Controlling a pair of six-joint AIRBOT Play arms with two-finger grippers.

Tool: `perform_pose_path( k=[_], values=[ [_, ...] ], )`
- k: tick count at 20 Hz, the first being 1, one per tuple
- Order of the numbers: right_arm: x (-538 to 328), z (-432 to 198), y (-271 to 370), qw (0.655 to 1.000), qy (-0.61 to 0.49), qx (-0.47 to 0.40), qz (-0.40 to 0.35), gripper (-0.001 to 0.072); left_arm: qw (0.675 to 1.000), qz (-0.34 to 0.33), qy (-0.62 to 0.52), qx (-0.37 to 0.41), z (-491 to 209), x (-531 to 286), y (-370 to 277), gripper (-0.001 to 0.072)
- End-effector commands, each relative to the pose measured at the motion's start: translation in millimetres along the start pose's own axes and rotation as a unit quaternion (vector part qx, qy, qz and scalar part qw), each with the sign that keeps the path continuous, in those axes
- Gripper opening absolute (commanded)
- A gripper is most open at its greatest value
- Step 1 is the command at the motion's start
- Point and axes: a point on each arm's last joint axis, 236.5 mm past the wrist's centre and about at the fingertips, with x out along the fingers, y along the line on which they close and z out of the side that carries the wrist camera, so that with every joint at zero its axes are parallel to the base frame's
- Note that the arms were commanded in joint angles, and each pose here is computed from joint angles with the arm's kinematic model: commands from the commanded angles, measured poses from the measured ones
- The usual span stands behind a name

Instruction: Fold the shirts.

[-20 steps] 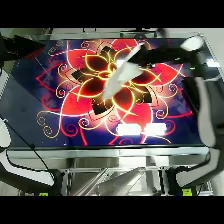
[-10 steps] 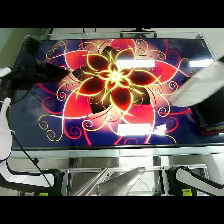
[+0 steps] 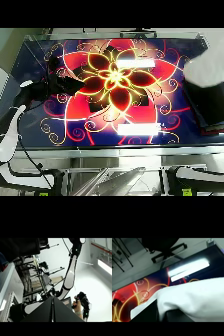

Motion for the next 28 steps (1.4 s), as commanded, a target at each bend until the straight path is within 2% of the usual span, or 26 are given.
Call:
perform_pose_path(
  k=[1,5,8,12,14,18,19,20,21,25,26,27,28],
  values=[
    [12.9,-18.6,-42.9,0.999,0.033,0.026,0.000,0.0018,1.000,0.014,-0.020,0.001,6.3,1.2,10.9,0.0008],
    [1.1,-158.4,-101.6,0.960,0.232,0.153,-0.011,0.0017,0.999,0.019,-0.023,0.013,8.0,3.4,13.5,0.0008],
    [-54.9,-218.6,-134.5,0.926,0.292,0.232,-0.065,0.0019,1.000,0.014,-0.017,0.014,5.1,3.6,11.3,0.0008],
    [-127.5,-297.4,-171.4,0.857,0.390,0.298,-0.159,0.0020,0.999,0.013,-0.016,0.030,4.4,3.6,10.7,0.0008],
    [-132.2,-315.4,-182.3,0.847,0.392,0.315,-0.172,0.0020,0.999,0.013,-0.015,0.030,4.3,3.6,10.8,0.0008],
    [-124.5,-329.3,-197.8,0.853,0.385,0.306,-0.175,0.0031,1.000,0.006,-0.006,0.030,-0.4,4.0,7.4,0.0008],
    [-125.2,-330.5,-196.5,0.851,0.388,0.308,-0.173,0.0192,1.000,0.005,-0.005,0.030,-0.7,4.1,6.9,0.0008],
    [-126.1,-330.5,-194.9,0.850,0.390,0.308,-0.172,0.0517,1.000,0.005,-0.005,0.030,-0.6,4.0,7.1,0.0008],
    [-128.2,-330.5,-191.4,0.849,0.394,0.309,-0.169,0.0658,1.000,0.005,-0.005,0.030,-0.5,4.0,7.1,0.0008],
    [-145.3,-322.8,-164.2,0.828,0.413,0.340,-0.167,0.0653,1.000,-0.001,-0.012,0.019,2.5,1.9,3.6,0.0008],
    [-153.5,-317.5,-151.8,0.823,0.420,0.344,-0.164,0.0540,0.999,-0.015,-0.018,0.022,5.5,-0.9,-4.4,0.0007],
    [-161.2,-312.3,-140.7,0.823,0.425,0.342,-0.161,0.0381,0.999,-0.023,-0.014,0.030,6.6,-5.1,-12.9,0.0007],
    [-167.4,-305.1,-130.6,0.825,0.419,0.342,-0.164,0.0341,0.999,-0.028,-0.007,0.043,7.9,-10.3,-23.4,0.0006]
  ],
)
